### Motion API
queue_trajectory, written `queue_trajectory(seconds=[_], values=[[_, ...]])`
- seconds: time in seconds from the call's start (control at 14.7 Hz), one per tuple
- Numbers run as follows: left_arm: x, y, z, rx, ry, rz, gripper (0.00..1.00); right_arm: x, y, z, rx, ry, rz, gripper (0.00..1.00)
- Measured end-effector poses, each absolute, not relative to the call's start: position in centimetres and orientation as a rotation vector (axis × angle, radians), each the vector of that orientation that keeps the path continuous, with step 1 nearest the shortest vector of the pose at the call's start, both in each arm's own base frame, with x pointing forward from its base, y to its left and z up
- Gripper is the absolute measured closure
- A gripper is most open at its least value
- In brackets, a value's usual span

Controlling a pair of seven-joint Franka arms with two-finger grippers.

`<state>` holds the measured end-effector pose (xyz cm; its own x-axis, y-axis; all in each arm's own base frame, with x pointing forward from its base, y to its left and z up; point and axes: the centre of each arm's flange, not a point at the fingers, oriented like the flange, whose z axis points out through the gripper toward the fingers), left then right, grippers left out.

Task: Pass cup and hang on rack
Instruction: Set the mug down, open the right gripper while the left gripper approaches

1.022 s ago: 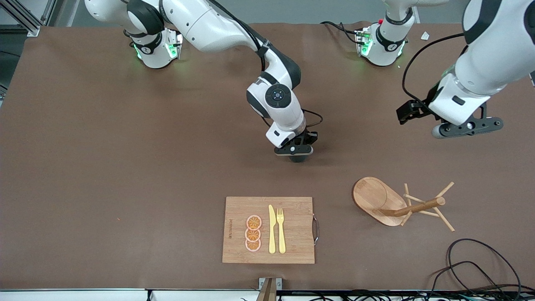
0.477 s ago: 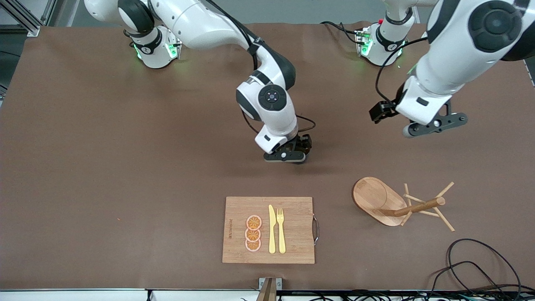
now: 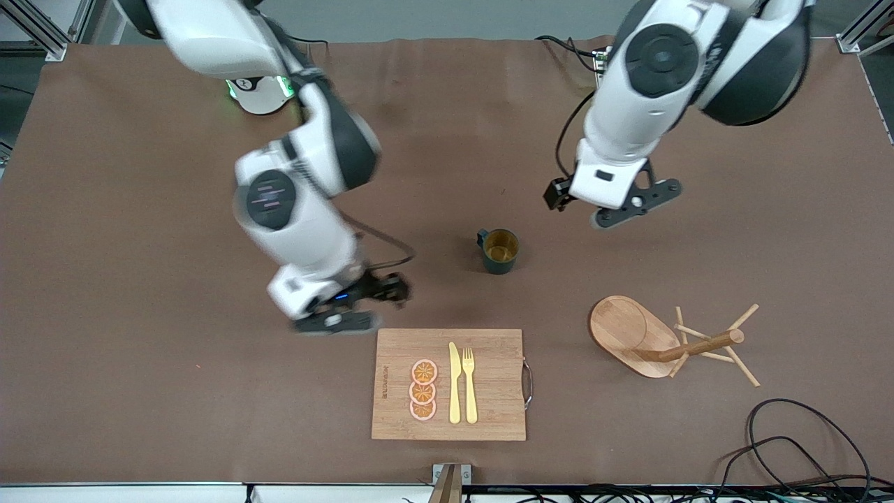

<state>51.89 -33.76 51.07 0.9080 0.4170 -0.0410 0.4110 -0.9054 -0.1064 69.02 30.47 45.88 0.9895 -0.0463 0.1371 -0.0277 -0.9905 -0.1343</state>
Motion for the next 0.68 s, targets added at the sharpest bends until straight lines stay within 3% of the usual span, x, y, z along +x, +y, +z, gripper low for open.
queue_trajectory(seconds=[0.34, 0.68], values=[[49.2, -41.7, 44.3, -2.851, -0.725, -0.047, 0.00, 71.1, 17.9, 47.7, -3.067, 0.142, -0.248, 0.00], [43.2, -50.0, 36.1, -2.691, -0.767, -0.316, 0.00, 69.3, 7.9, 50.0, -3.129, 0.208, -0.244, 0.00]])
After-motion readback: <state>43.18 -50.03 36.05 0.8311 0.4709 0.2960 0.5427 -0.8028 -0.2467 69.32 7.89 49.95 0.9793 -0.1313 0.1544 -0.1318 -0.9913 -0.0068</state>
